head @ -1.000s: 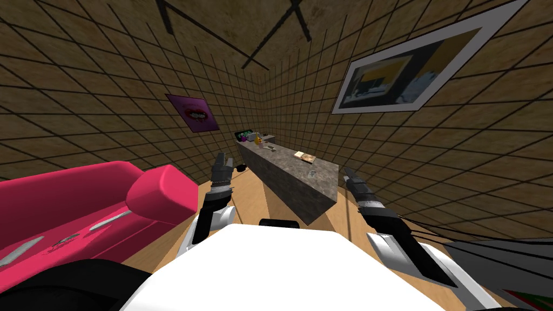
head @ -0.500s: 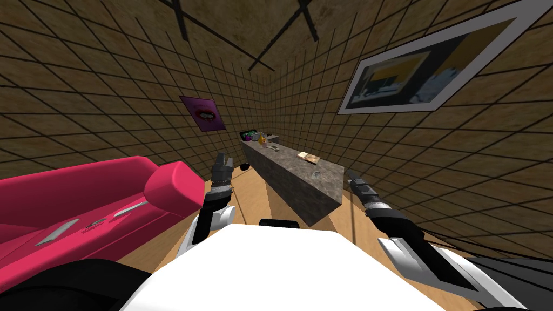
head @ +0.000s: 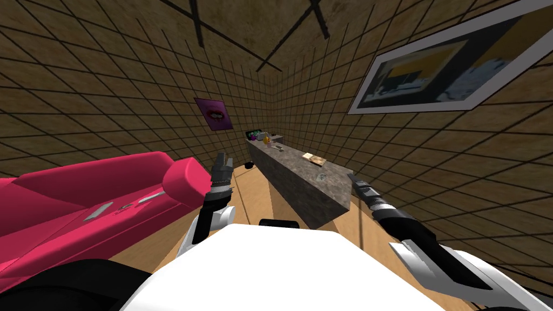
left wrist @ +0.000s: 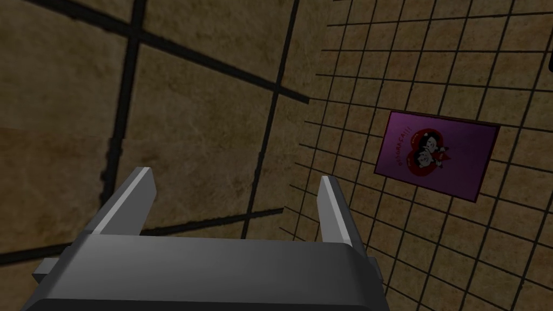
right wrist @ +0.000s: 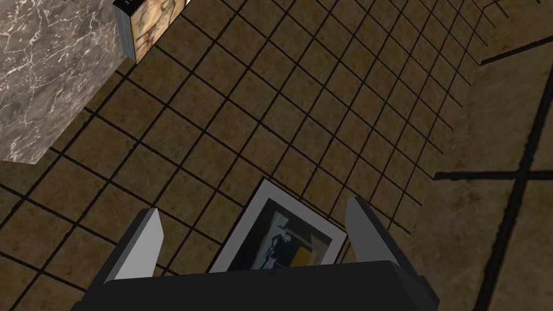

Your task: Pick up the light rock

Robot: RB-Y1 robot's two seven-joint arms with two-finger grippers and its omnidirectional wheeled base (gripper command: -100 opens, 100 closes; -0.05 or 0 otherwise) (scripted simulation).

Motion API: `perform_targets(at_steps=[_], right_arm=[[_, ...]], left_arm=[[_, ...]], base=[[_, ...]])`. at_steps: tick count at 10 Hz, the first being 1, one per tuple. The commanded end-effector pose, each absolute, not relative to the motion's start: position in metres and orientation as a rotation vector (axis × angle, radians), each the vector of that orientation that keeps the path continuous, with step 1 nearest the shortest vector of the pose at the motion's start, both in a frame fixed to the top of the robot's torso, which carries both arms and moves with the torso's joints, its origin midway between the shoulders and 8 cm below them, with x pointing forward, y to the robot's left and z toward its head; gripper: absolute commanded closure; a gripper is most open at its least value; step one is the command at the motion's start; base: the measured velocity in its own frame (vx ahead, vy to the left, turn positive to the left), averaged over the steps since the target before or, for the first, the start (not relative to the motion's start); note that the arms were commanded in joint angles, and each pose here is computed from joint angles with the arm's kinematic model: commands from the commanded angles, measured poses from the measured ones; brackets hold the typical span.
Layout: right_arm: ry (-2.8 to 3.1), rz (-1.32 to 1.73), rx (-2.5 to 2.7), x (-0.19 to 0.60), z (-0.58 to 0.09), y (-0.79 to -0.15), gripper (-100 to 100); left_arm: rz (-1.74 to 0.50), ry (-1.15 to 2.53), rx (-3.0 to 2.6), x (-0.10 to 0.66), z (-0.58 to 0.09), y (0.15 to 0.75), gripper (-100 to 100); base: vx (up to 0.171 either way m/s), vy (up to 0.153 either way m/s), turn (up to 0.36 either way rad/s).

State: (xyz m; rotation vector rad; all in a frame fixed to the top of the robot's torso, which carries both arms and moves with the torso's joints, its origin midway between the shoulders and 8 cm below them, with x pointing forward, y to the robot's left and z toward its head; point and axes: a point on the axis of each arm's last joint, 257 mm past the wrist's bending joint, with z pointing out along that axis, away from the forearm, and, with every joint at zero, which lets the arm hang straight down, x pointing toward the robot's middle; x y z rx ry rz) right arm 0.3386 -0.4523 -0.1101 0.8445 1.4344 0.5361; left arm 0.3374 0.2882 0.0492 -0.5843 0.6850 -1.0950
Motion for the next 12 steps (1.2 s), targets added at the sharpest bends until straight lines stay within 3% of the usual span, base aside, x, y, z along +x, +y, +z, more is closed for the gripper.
perform_targets(at_steps=[1, 12], right_arm=[[1.482, 0.494, 0.872, 0.332, -0.12, -0.459, -100], [1.695, 0.266, 1.065, 0.297, -0.181, -0.502, -100]], left_arm=[[-1.095, 0.685, -0.584, 0.337, 0.049, 0.288, 0], [-1.095, 0.685, -0.584, 0.337, 0.049, 0.288, 0]], base=[[0.017, -0.005, 0.132], [0.031, -0.029, 0.132]])
